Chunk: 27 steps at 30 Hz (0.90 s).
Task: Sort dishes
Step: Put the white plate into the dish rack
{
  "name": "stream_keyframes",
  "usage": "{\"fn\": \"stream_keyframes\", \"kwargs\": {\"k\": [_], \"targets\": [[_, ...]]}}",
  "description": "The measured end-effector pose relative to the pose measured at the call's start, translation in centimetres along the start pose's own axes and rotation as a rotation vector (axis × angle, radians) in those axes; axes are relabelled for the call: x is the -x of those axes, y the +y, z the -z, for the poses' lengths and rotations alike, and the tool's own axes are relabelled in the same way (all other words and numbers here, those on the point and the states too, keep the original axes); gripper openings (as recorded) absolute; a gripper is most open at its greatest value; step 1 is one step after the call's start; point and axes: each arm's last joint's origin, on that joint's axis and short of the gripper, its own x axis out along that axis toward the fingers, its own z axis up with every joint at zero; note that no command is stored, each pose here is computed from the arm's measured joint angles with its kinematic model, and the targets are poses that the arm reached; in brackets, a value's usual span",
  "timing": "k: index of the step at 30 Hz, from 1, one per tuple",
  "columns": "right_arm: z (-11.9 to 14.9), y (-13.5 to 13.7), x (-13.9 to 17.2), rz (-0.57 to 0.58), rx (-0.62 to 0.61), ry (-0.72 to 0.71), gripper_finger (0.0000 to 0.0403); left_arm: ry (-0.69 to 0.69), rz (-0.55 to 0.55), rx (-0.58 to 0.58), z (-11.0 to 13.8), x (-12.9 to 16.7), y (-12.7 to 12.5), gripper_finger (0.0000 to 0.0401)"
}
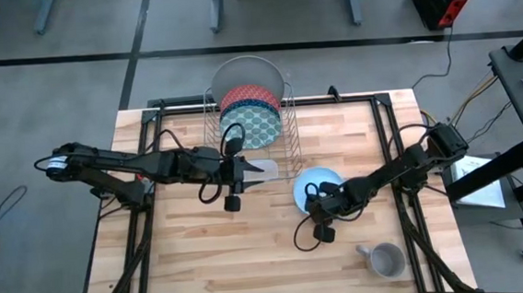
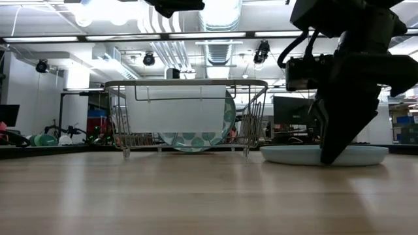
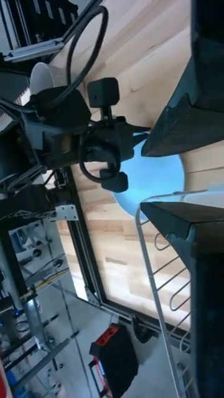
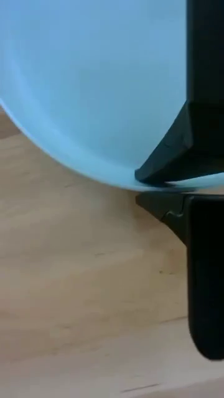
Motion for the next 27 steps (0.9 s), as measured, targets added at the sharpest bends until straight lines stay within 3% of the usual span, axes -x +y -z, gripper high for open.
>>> {"fn": "stream_keyframes", "kwargs": {"k": [3, 6, 9, 16, 21, 27], "targets": [[0.1, 0.1, 1.2, -0.017, 0.026, -0.018, 0.0006, -0.04, 0.006, 0.005, -0.4, 0.0, -0.1, 0.0117], [-0.2, 0.7, 3.9, -0.09, 0.07, -0.107, 0.0003, -0.104, 0.085, -0.006, -0.8, -0.4, -0.6, 0.0117], [-0.4, 1.2, 7.3, -0.183, 0.121, -0.231, 0.0001, -0.158, 0.174, -0.051, -1.0, -1.0, -1.2, 0.0117], [-0.4, 2.1, 13.9, -0.372, 0.305, -0.569, 0.0, -0.143, 0.189, -0.167, 0.0, -3.4, -1.8, 0.0117], [-0.3, 1.9, 15.0, -0.382, 0.364, -0.618, 0.0, -0.166, 0.234, -0.221, 0.6, -5.0, -2.4, 0.0124], [-0.5, 2.1, 15.3, -0.491, 0.424, -0.63, 0.0, -0.196, 0.262, -0.244, 0.6, -5.5, -2.6, 0.0149]]}}
